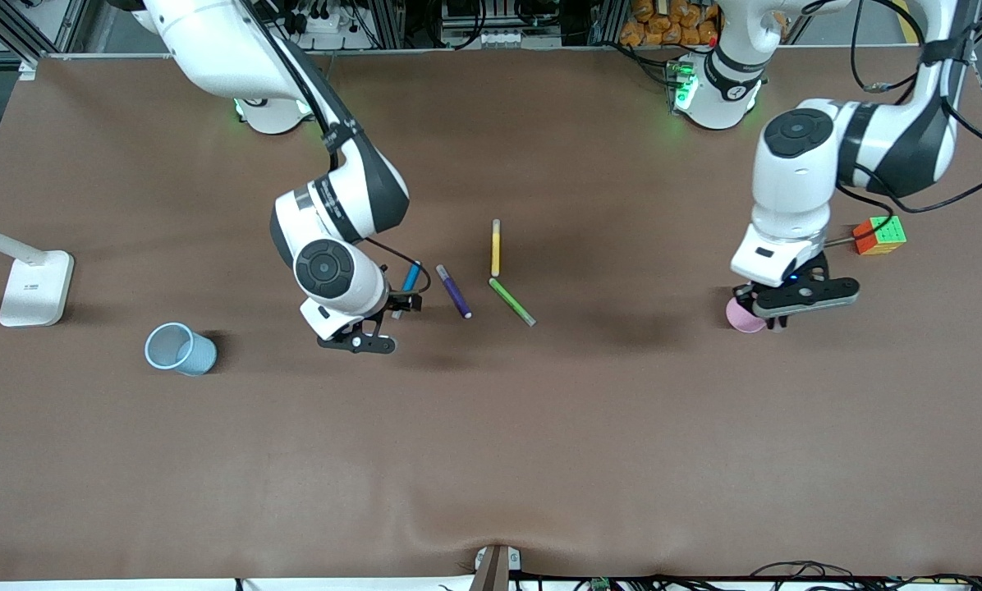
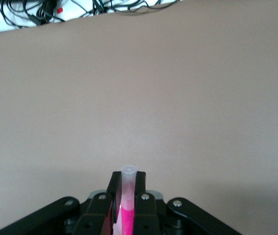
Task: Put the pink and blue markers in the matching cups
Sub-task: 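Carry the pink marker to the pink cup while the right gripper reaches the blue marker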
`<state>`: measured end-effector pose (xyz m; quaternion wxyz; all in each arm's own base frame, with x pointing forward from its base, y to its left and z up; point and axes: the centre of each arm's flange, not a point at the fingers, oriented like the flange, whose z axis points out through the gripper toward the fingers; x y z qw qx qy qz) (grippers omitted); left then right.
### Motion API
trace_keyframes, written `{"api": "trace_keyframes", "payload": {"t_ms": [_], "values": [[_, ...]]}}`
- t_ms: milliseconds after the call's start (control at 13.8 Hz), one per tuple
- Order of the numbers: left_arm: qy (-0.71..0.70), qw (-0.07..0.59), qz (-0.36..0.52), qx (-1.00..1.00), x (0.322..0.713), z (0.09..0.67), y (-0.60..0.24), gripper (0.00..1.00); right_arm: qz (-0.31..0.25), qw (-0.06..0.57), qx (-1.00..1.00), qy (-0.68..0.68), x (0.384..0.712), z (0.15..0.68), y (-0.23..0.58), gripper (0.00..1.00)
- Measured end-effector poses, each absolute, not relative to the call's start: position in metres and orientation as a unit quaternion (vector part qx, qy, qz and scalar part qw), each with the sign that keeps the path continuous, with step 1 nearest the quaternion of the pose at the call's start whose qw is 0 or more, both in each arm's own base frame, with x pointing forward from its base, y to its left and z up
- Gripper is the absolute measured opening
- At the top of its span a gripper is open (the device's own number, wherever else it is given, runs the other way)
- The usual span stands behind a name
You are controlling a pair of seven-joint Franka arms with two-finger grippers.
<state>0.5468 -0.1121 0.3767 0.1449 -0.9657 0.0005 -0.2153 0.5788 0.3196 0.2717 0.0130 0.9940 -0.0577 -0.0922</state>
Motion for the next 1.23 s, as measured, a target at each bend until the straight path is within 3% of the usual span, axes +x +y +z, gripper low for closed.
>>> {"api": "trace_keyframes", "payload": {"t_ms": [580,1159,1232], "values": [[0.057,0.122,-0.244,-0.96,0.531,0.343,-0.074,0.15,-0.055,0.006,0.995,-0.081,0.538,0.188,0.317,1.0],[0.058,0.105,-0.233,-0.965,0.531,0.312,-0.06,0.15,-0.044,0.003,0.996,-0.075,0.522,0.173,0.32,1.0],[0.059,0.104,-0.229,-0.966,0.53,0.308,-0.061,0.21,-0.044,0.003,0.996,-0.075,0.522,0.173,0.32,0.99]]}}
